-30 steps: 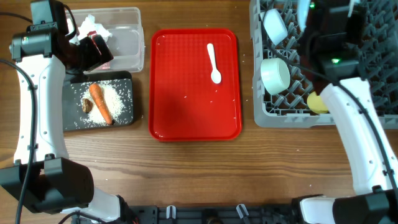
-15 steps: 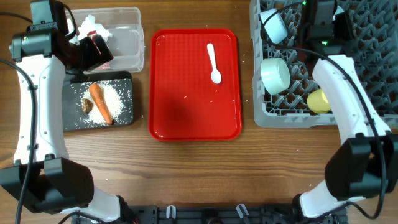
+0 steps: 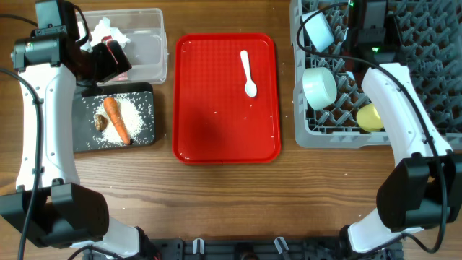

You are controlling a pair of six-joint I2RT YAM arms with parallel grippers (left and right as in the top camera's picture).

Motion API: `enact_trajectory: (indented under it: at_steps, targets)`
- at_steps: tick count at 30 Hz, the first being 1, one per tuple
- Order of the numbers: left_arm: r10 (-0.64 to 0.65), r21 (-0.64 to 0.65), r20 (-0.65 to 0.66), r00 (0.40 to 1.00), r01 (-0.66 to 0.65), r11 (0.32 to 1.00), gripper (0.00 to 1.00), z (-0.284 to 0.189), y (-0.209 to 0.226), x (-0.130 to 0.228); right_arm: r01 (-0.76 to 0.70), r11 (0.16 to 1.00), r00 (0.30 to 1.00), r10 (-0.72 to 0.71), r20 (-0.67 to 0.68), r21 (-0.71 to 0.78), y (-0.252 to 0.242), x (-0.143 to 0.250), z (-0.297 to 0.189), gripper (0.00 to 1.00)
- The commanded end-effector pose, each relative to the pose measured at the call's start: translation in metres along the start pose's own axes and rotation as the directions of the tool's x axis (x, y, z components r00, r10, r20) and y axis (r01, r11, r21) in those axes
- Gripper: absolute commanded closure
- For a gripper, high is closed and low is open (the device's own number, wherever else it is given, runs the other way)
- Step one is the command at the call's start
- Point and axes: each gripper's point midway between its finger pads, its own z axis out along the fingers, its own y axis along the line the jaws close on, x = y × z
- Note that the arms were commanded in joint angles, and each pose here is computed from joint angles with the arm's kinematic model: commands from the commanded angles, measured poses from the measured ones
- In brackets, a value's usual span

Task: Sort waste into correct bins and load items into the dishwasher rack
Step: 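Stand the light-blue plate upright in the grey rack with right gripper, then grasp the white spoon on the red tray with right gripper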

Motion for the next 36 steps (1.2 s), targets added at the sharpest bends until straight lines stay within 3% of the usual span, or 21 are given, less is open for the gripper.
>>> enact_trajectory:
  at_steps: [1,6,8,9,12,14,15,17,21,24,29,36]
  targets:
    - [-0.008,0.003,0.005,1.000,0.008,1.000,0.00,-0.003,0.000,0.000,-0.055,0.998,0.998,0.055,-0.021,-0.022,0.013,0.005,0.006,0.09]
    - [-0.008,0.003,0.005,1.000,0.008,1.000,0.00,-0.003,0.000,0.000,-0.165,0.984,0.986,0.166,0.011,-0.060,0.004,-0.002,-0.015,0.00]
    - [-0.008,0.003,0.005,1.000,0.008,1.000,0.00,-0.003,0.000,0.000,-0.189,0.972,0.979,0.198,0.047,-0.142,0.009,-0.012,-0.033,0.00]
    - [-0.008,0.003,0.005,1.000,0.008,1.000,0.00,-0.003,0.000,0.000,-0.230,0.940,0.966,0.252,0.056,-0.250,0.019,-0.018,-0.055,0.00]
    - [-0.008,0.003,0.005,1.000,0.008,1.000,0.00,-0.003,0.000,0.000,-0.273,0.770,0.923,0.378,0.067,-0.577,0.054,-0.041,-0.127,0.01]
    - [-0.008,0.003,0.005,1.000,0.008,1.000,0.00,-0.003,0.000,0.000,-0.190,0.617,0.904,0.414,0.110,-0.764,0.075,-0.060,-0.181,0.05]
    - [-0.008,0.003,0.005,1.000,0.008,1.000,0.00,-0.003,0.000,0.000,-0.144,0.529,0.888,0.442,0.127,-0.836,0.086,-0.072,-0.207,0.08]
    - [-0.008,0.003,0.005,1.000,0.008,1.000,0.00,-0.003,0.000,0.000,-0.119,0.437,0.872,0.476,0.117,-0.891,0.107,-0.086,-0.230,0.13]
    - [-0.008,0.003,0.005,1.000,0.008,1.000,0.00,-0.003,0.000,0.000,-0.126,0.403,0.910,0.411,0.056,-0.907,0.166,-0.084,-0.221,0.17]
    - [-0.008,0.003,0.005,1.000,0.008,1.000,0.00,-0.003,0.000,0.000,-0.266,0.362,0.927,0.349,-0.135,-0.894,0.227,-0.064,-0.187,0.20]
    - [-0.008,0.003,0.005,1.000,0.008,1.000,0.00,-0.003,0.000,0.000,-0.500,0.332,0.862,0.283,-0.422,-0.800,0.309,-0.023,-0.137,0.26]
    - [-0.008,0.003,0.005,1.000,0.008,1.000,0.00,-0.003,0.000,0.000,-0.627,0.352,0.771,0.156,-0.617,-0.695,0.369,0.038,-0.113,0.32]
